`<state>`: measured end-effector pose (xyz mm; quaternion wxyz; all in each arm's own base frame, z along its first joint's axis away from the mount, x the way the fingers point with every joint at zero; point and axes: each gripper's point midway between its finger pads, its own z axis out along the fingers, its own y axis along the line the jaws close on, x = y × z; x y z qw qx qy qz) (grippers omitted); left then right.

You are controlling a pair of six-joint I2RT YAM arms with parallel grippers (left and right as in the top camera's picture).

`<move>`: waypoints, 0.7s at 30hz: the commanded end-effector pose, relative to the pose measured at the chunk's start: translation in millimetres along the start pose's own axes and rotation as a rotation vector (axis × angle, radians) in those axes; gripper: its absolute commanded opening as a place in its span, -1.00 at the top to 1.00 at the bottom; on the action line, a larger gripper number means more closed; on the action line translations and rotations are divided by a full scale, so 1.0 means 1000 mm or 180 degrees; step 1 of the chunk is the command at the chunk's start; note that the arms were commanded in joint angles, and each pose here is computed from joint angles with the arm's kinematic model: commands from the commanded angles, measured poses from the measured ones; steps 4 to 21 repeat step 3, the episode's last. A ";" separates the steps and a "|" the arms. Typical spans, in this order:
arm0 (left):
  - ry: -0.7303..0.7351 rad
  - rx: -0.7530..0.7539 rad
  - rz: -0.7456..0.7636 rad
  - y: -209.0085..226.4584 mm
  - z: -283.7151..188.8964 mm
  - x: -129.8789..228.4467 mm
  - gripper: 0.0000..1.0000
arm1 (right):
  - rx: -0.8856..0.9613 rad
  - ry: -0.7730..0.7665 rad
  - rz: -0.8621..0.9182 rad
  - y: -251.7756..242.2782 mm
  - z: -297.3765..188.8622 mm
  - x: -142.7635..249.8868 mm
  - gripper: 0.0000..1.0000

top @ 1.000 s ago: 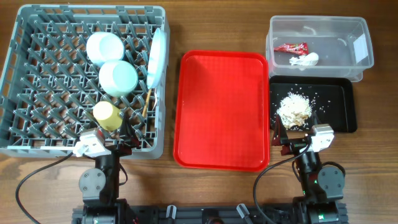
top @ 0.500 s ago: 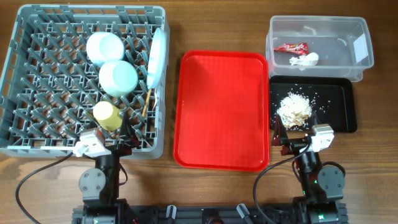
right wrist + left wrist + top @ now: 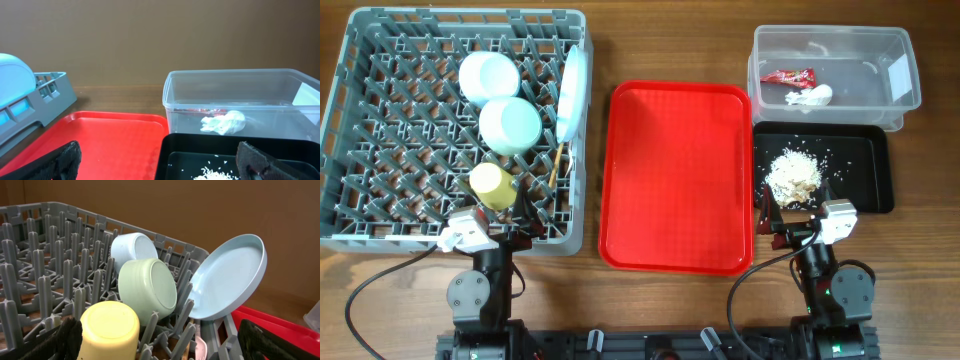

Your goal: Sort waste into correct bins and load items into the dishwasher rack

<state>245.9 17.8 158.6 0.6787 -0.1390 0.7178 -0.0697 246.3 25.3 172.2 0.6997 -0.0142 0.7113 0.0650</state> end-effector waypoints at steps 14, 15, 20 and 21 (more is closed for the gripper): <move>-0.0013 -0.0010 0.0042 0.000 0.000 0.000 -1.00 | -0.0044 -0.0004 -0.0056 0.003 0.000 0.000 -1.00; -0.0013 -0.0010 0.0042 0.000 0.000 0.000 -1.00 | -0.0044 -0.0004 -0.0056 0.003 0.000 0.000 -1.00; -0.0013 -0.0010 0.0042 0.000 0.000 0.000 -1.00 | -0.0044 -0.0004 -0.0056 0.003 0.000 0.000 -1.00; -0.0013 -0.0010 0.0042 0.000 0.000 0.000 -1.00 | -0.0044 -0.0004 -0.0056 0.003 0.000 0.000 -1.00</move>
